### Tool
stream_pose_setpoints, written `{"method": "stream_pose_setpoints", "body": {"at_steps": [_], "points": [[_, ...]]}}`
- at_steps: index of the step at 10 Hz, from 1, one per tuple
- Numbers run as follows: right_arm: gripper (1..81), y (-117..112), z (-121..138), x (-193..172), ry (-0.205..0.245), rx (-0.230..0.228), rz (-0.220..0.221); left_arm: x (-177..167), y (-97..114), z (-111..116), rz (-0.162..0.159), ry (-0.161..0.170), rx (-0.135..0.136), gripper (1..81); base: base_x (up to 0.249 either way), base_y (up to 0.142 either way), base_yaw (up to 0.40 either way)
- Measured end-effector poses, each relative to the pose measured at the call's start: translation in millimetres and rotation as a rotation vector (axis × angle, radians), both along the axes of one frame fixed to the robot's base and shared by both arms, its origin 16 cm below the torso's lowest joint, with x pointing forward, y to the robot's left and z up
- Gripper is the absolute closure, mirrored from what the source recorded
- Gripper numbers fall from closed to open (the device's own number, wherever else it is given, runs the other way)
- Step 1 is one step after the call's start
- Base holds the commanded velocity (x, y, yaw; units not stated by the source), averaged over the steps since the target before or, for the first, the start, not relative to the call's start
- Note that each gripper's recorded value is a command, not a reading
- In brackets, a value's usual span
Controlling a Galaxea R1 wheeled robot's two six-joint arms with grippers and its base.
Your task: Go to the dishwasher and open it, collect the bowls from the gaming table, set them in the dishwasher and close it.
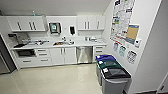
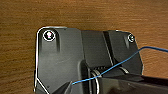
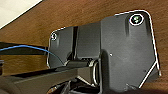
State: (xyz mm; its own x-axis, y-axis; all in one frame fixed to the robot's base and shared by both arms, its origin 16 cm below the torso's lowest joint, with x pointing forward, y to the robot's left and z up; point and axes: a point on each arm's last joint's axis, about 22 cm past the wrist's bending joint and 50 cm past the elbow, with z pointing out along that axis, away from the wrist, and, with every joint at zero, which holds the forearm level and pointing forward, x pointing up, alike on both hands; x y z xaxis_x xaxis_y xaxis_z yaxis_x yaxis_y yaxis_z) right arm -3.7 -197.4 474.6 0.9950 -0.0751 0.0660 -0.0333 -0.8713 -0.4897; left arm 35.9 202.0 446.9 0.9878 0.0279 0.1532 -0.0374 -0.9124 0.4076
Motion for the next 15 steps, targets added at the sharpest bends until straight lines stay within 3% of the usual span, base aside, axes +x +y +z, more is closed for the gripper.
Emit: {"method": "stream_pose_setpoints", "body": {"at_steps": [15], "points": [[1.0,4.8,0.4,-0.1,0.002,0.006,0.000,0.4,-1.7,-0.1,0.000,0.000,-0.002,1.0,0.276,0.000,0.000]]}}
